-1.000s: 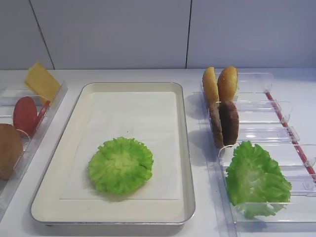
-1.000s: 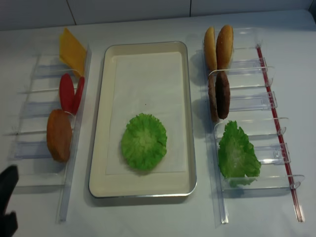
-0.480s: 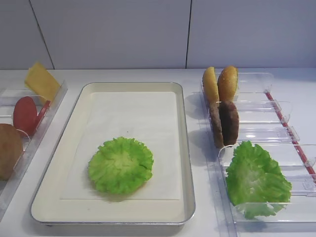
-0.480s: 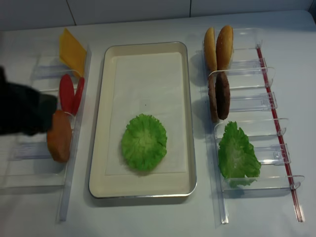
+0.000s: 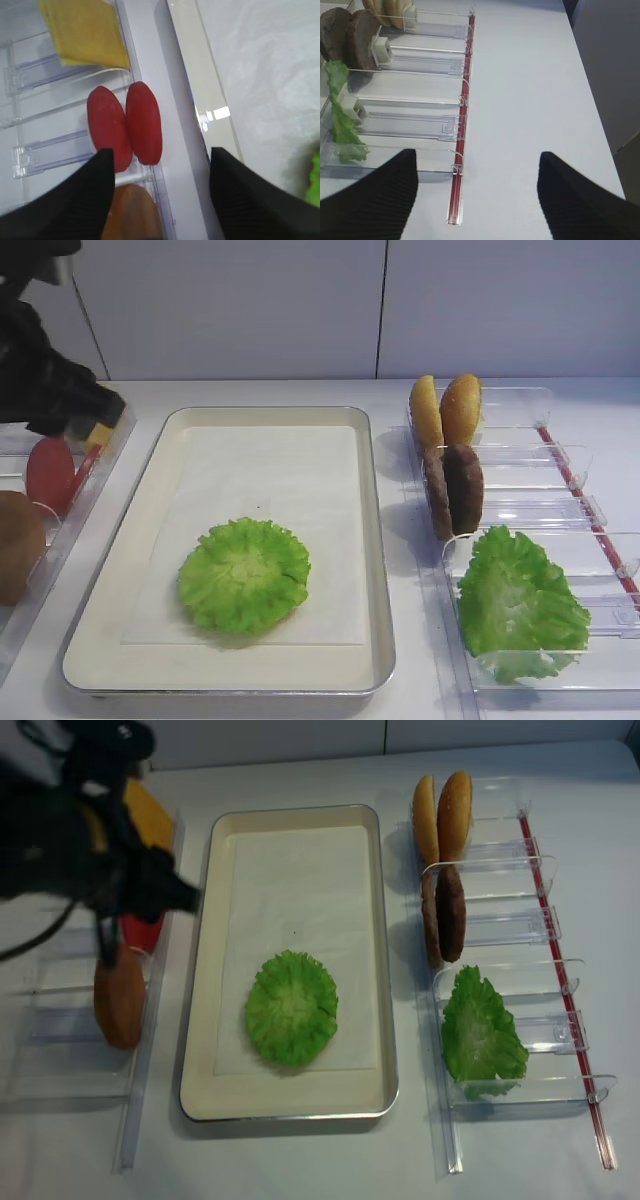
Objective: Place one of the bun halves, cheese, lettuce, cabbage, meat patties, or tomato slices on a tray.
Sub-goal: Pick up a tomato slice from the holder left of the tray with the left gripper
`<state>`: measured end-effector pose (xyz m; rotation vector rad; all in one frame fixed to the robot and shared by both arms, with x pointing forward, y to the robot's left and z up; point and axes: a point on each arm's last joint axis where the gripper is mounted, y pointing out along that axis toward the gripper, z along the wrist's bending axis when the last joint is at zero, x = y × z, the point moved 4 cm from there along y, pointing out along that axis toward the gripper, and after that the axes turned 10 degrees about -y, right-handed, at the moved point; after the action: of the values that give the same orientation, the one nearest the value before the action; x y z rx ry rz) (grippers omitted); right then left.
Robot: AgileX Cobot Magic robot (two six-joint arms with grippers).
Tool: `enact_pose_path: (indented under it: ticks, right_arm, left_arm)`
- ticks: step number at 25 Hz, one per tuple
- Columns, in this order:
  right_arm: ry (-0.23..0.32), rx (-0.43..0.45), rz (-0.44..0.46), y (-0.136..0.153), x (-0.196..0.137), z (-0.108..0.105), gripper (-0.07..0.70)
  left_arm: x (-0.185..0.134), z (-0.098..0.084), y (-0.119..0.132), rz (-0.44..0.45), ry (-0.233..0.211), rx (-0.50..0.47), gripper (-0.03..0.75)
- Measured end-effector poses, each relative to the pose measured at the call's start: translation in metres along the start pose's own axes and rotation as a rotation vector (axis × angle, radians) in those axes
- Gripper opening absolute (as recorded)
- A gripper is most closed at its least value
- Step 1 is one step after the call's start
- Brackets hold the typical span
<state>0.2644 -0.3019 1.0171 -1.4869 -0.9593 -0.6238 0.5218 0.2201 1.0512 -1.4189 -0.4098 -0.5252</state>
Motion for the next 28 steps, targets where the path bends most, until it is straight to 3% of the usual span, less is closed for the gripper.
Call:
enact_pose_path:
  ticks: [5,10,16,23,28]
  right_arm:
    - [0.0,0.0,0.0,0.0,0.0,0.0,0.514]
    - [0.0,0.0,0.0,0.0,0.0,0.0,0.514]
    - [0.0,0.0,0.0,0.0,0.0,0.0,0.514]
    - [-0.001,-0.001,0.0,0.0,0.0,0.0,0.514]
    - [-0.001,-0.001,0.0,0.0,0.0,0.0,0.514]
  left_arm:
    - [0.015,-0.014,0.038,0.065,-0.019,0.046,0.41]
    - [0.015,-0.015,0.064,0.12,-0.093,0.133,0.409]
    - [0.01,-0.014,0.086,0.159,-0.075,0.207,0.365]
    - [0.01,-0.013,0.089,0.157,-0.08,0.219,0.286]
    - [0.011,-0.014,0.09,0.148,-0.077,0.214,0.272]
